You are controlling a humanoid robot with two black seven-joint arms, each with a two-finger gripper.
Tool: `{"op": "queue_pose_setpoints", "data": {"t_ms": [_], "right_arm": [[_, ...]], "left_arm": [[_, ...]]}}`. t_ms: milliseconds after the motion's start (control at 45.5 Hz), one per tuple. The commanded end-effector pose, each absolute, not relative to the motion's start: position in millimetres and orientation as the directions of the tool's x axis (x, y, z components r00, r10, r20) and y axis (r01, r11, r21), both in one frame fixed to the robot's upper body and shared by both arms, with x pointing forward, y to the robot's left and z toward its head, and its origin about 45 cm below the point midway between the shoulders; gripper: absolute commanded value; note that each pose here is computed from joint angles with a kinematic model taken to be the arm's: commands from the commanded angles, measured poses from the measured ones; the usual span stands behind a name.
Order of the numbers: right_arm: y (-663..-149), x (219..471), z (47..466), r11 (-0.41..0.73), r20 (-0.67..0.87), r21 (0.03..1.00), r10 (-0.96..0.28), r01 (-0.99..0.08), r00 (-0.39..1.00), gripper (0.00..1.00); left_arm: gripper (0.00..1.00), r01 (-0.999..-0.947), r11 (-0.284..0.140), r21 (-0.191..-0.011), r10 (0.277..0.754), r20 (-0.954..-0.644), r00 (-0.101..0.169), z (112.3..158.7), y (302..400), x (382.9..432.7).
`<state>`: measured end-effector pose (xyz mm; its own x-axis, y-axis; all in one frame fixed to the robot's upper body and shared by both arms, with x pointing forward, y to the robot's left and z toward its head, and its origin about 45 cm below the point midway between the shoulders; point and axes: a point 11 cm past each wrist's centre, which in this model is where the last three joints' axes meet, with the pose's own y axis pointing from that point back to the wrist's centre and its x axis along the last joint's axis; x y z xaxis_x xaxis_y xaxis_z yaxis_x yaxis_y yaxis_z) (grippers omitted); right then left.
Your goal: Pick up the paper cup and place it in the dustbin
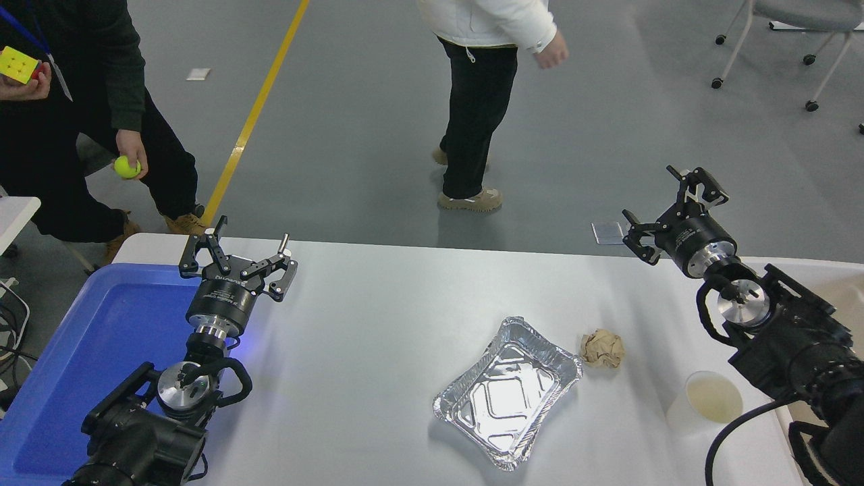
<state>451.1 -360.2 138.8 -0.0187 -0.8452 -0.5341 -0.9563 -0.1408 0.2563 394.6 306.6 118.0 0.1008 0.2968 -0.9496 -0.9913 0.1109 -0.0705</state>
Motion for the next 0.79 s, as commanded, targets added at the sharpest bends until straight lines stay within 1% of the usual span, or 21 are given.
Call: {"op": "queue_pose_setpoints", "data": {"t_ms": [0,308,571,703,769], "right_arm": [[-361,450,138,-0.138,-0.533,0.261,-0.846,-0.955,-0.023,1.00],[-376,449,143,-0.116,-0.515,0.259,-0.856,-0.959,-0.036,1.00],[-374,451,145,-0.130,-0.509,0.257,-0.861,-0.958,-0.020,1.00],[-393,450,155,-0.116,-0.477,0.252,-0.879,-0.961,-0.019,1.00],[-402,453,166,-0.120,-0.437,0.249,-0.899,-0.961,-0.001,1.00]], "left_arm": [[0.99,-0.9913,0.111,-0.071,0.296,-0.950,0.101,118.0,306.4,394.6],[0.99,-0.9915,0.109,-0.071,0.297,-0.950,0.101,118.2,307.2,394.6],[0.99,-0.9915,0.109,-0.071,0.297,-0.950,0.101,118.2,307.2,394.6],[0.99,-0.9915,0.109,-0.071,0.297,-0.950,0.101,118.2,307.2,394.6],[0.99,-0.9915,0.109,-0.071,0.297,-0.950,0.101,118.2,307.2,394.6]]}}
